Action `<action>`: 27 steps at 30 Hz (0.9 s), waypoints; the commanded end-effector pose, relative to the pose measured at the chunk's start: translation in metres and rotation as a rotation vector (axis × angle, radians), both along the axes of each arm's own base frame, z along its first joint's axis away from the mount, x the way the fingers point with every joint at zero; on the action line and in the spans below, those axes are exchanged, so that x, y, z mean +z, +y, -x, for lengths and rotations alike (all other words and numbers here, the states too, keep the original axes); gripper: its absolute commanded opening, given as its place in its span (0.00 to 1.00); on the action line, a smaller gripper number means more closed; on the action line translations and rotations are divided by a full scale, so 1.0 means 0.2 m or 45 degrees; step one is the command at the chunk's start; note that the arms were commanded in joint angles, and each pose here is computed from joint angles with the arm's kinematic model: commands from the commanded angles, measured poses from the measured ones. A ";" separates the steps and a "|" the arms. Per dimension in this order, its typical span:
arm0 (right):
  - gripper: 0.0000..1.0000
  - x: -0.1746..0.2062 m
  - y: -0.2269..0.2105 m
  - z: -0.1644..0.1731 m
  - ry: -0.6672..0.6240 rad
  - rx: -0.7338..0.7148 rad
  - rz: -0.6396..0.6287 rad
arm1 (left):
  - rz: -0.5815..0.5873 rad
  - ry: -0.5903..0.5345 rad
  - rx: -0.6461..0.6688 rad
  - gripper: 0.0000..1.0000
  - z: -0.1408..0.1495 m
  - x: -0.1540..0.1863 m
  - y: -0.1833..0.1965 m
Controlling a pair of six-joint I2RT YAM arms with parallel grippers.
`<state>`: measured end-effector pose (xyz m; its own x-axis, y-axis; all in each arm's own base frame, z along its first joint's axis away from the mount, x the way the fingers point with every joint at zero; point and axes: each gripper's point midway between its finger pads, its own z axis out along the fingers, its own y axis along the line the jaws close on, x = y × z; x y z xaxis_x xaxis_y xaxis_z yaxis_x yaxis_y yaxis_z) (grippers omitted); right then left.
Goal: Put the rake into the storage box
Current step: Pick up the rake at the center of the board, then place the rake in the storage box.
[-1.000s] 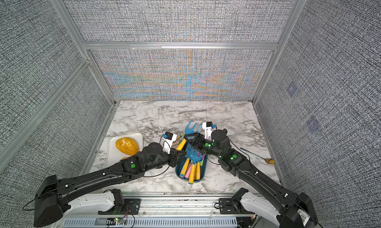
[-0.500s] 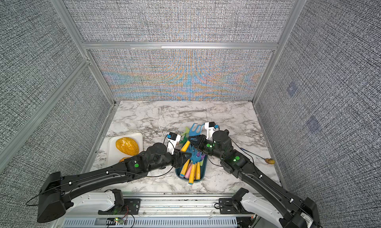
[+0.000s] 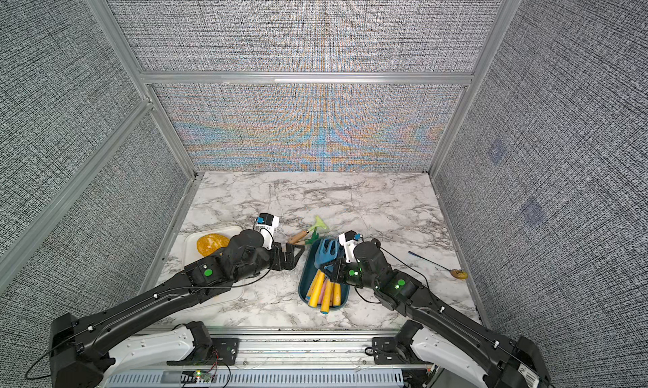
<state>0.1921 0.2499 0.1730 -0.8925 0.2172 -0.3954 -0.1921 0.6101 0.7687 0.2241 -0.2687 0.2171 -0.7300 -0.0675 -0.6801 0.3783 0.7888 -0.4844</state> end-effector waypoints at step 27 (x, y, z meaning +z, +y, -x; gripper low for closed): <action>0.21 -0.19 -0.05 -0.17 -0.022 -0.062 0.310 | -0.129 0.204 0.029 0.99 -0.05 -0.28 0.07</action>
